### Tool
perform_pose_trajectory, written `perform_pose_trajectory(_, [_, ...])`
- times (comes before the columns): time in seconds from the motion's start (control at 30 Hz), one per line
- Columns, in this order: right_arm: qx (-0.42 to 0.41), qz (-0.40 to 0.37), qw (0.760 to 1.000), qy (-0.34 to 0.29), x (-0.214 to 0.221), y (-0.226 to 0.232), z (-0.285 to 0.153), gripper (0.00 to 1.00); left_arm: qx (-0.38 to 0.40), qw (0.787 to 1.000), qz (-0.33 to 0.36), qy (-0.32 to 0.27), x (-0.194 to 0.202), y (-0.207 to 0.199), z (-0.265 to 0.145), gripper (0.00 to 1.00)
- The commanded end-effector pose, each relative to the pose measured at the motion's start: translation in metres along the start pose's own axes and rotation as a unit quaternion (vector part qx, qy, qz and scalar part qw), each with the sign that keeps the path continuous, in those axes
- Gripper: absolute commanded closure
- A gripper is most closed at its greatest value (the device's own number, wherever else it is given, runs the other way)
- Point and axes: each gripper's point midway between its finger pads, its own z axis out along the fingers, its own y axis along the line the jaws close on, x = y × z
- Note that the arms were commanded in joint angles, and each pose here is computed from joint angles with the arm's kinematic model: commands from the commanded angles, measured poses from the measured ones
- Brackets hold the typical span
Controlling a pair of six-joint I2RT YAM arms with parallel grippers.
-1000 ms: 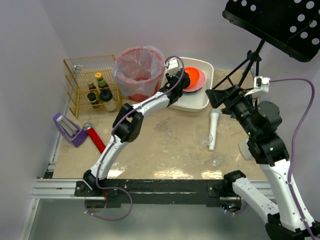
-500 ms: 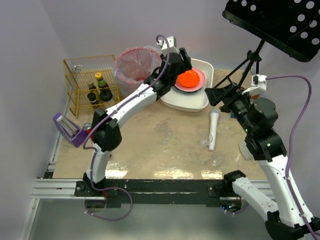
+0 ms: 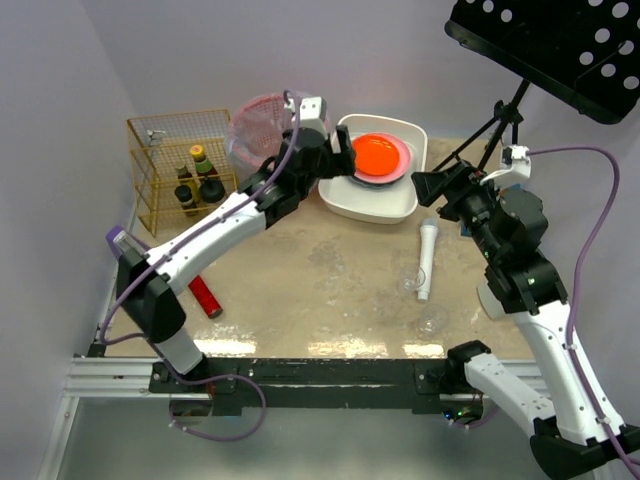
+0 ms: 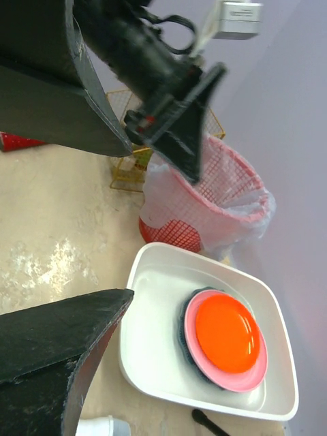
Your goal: Clear the kitchen counter
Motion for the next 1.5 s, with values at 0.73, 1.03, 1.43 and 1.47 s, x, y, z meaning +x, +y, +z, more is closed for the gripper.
perform_pose_trajectory(0.73, [0.02,0.022,0.999,-0.039,-0.024,0.001,-0.016,0.18,0.187,0.946,-0.007,0.264,0.261,-0.085,-0.05,0.03])
perform_pose_trajectory(1.03, [0.02,0.022,0.999,-0.038,-0.024,0.001,-0.017,0.18,0.209,0.934,0.0,0.289,0.285,-0.105,-0.055,0.03])
perform_pose_trajectory(1.43, [0.022,0.02,0.999,-0.031,-0.017,-0.003,-0.019,0.18,0.16,0.938,0.034,0.306,0.316,-0.096,-0.044,0.22])
perform_pose_trajectory(1.47, [0.02,0.019,0.999,-0.031,-0.017,-0.002,-0.02,0.18,0.156,0.939,0.04,0.305,0.318,-0.097,-0.043,0.23])
